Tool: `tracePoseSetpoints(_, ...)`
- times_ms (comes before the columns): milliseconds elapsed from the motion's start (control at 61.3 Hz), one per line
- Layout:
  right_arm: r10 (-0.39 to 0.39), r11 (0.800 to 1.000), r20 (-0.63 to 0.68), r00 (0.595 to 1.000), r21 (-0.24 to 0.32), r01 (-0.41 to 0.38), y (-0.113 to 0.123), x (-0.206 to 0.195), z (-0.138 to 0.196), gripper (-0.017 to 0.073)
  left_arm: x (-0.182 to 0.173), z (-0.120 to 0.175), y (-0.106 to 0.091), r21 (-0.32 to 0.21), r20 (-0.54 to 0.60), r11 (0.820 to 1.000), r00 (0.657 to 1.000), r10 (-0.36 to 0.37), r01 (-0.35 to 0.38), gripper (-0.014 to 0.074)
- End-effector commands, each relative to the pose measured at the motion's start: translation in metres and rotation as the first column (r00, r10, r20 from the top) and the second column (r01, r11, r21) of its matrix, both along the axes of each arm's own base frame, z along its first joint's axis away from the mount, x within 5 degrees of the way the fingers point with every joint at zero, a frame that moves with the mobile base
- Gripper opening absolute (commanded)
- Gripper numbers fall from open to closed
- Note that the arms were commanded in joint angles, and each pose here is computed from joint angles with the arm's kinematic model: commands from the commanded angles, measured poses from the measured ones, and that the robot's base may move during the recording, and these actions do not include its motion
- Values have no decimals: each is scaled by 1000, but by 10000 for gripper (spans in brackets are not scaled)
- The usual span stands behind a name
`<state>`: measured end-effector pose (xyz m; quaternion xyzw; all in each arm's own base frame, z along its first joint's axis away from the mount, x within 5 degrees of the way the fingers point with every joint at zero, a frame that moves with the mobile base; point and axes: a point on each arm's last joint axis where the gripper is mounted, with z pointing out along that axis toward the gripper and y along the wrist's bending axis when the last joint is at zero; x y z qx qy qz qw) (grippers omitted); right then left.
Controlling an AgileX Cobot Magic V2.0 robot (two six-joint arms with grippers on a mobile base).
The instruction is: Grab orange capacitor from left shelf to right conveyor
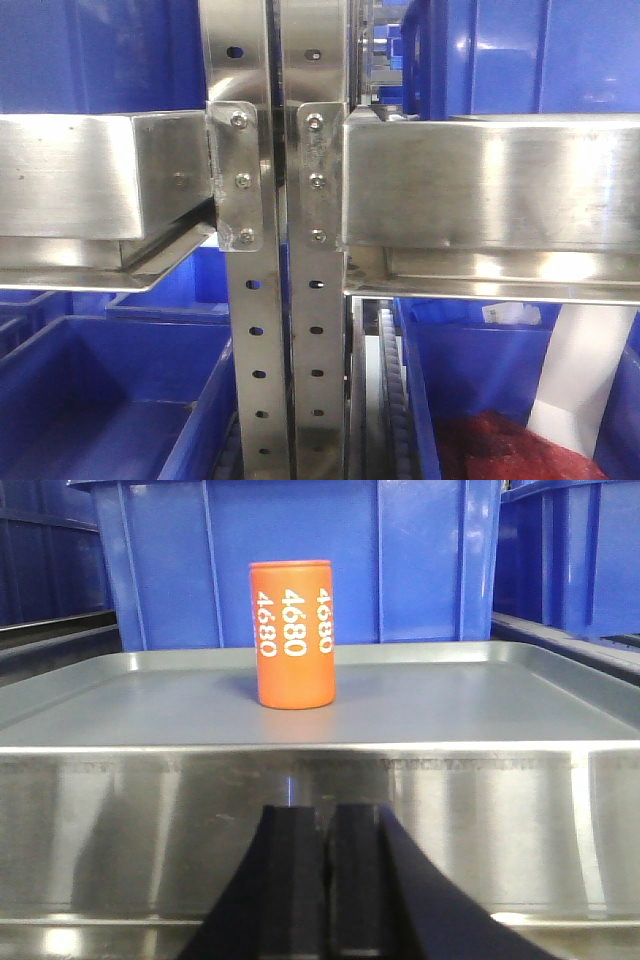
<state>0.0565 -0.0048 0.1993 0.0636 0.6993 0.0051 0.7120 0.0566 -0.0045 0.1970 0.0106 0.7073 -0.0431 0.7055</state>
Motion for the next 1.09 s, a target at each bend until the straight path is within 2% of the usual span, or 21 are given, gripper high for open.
tracePoseSetpoints(0, 0, 1000, 107, 994, -20, 2, 0, -2, 10, 55, -1, 10, 1, -11, 101, 1000, 995, 7, -6, -127)
tracePoseSetpoints(816, 0, 1000, 113, 994, -20, 2, 0, -2, 11, 55, -1, 10, 1, -11, 101, 1000, 995, 7, -6, -127)
tracePoseSetpoints(979, 2, 1000, 190, 982, -27, 3, 0, -3, 19, 55, -1, 10, 1, -11, 101, 1000, 995, 7, -6, -127)
tracePoseSetpoints(1077, 3, 1000, 234, 972, -30, 4, 1, -7, 38, 55, -1, 10, 1, -11, 101, 1000, 995, 7, -6, -127)
